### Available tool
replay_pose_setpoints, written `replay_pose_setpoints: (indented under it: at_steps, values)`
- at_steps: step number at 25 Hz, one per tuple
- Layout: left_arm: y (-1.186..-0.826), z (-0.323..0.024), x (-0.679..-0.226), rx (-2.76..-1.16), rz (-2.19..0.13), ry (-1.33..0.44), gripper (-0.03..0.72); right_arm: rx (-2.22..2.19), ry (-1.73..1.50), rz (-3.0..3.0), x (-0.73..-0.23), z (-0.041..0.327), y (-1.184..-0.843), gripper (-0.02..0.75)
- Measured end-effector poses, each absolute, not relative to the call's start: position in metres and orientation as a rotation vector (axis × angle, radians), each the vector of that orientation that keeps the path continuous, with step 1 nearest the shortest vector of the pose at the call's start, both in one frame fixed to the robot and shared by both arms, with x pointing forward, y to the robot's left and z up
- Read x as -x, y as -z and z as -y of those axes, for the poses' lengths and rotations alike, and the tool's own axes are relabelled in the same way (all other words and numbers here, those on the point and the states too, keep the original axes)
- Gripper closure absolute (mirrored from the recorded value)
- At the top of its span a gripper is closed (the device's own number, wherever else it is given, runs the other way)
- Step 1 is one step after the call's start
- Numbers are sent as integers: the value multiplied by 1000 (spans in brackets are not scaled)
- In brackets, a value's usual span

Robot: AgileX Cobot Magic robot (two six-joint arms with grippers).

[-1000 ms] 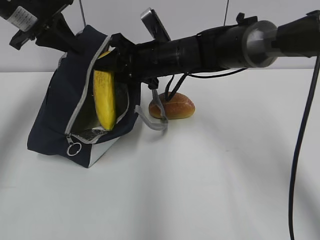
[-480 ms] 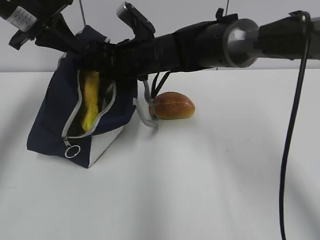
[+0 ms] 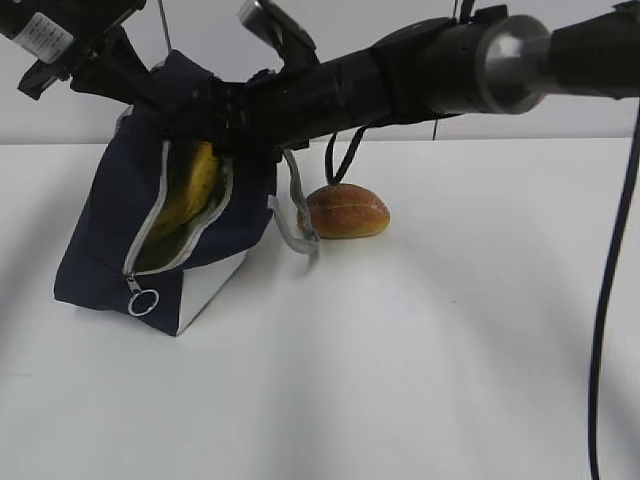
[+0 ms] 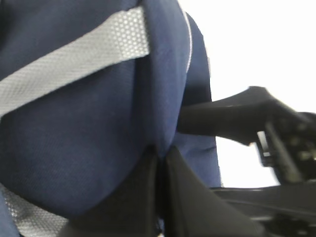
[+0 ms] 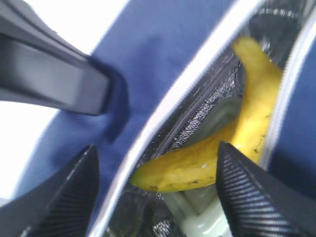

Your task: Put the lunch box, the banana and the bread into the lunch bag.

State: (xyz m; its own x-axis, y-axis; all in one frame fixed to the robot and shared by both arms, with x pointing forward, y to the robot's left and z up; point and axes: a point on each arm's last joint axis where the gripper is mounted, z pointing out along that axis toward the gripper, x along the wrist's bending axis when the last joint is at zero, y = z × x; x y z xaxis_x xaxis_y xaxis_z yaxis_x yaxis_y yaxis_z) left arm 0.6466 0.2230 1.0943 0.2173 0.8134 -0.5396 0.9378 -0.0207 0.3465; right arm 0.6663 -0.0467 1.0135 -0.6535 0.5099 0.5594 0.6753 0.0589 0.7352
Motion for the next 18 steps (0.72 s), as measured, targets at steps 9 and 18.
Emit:
replay_pose_setpoints:
  at_steps: [9, 18]
  values:
    - [-1094, -223, -647, -1855, -1619, 248, 687, 1079, 1592, 2515, -658, 109, -1070, 191]
    - [-1094, -223, -647, -1855, -1619, 248, 687, 877, 947, 3038, -649, 144, -1050, 190]
